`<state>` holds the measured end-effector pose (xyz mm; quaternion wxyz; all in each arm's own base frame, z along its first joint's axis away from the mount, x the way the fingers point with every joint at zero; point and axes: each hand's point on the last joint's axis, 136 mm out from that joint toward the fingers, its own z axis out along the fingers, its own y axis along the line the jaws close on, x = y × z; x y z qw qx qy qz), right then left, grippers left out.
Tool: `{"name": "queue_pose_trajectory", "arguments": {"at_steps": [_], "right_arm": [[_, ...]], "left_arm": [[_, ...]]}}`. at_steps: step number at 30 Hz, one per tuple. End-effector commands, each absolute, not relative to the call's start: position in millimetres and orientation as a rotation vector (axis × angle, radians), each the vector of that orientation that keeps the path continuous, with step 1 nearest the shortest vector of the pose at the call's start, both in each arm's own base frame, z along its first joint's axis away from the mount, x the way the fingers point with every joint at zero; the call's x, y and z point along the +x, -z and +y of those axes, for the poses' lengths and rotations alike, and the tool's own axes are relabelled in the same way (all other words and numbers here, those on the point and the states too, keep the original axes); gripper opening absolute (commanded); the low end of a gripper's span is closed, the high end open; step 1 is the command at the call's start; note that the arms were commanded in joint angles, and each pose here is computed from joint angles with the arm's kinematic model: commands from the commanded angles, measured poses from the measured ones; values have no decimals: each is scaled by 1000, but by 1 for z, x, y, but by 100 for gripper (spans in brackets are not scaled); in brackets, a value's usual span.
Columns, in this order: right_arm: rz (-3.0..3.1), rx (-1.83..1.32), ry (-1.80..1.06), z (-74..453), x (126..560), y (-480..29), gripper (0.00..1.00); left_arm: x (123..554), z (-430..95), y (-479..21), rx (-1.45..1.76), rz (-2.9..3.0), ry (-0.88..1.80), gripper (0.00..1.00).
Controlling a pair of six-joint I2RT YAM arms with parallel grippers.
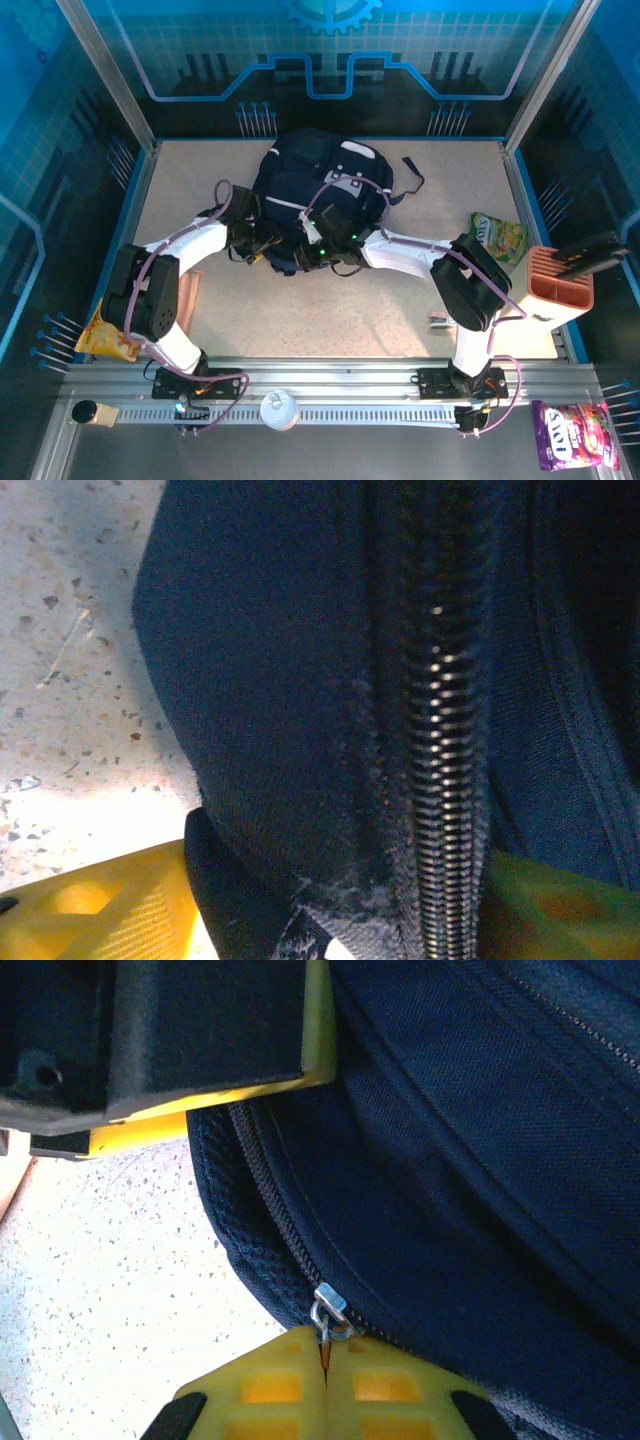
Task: Pack the student bag
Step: Zip the student bag at the center of the table.
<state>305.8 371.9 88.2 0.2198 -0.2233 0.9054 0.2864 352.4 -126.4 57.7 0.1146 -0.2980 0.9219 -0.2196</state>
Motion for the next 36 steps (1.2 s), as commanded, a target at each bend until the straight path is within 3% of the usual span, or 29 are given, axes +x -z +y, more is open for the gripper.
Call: {"name": "queue_pose_trajectory", "arguments": {"at_steps": [1, 8, 14, 27, 36], "right_arm": [[2485, -629, -816, 376, 301, -95, 0], [2534, -638, -670, 346, 294, -75, 0], [2569, -587, -541, 305, 293, -64, 0], [2574, -597, -273, 241, 325, -53, 0], [2615, -316, -164, 184, 383, -51, 4]], "left_arm": [[362, -126, -62, -884, 2666, 646, 56], [364, -117, -62, -912, 2634, 612, 28], [366, -107, -64, -931, 2609, 613, 14], [360, -93, -74, -901, 2619, 596, 10], [357, -84, -79, -917, 2590, 642, 11]]}}
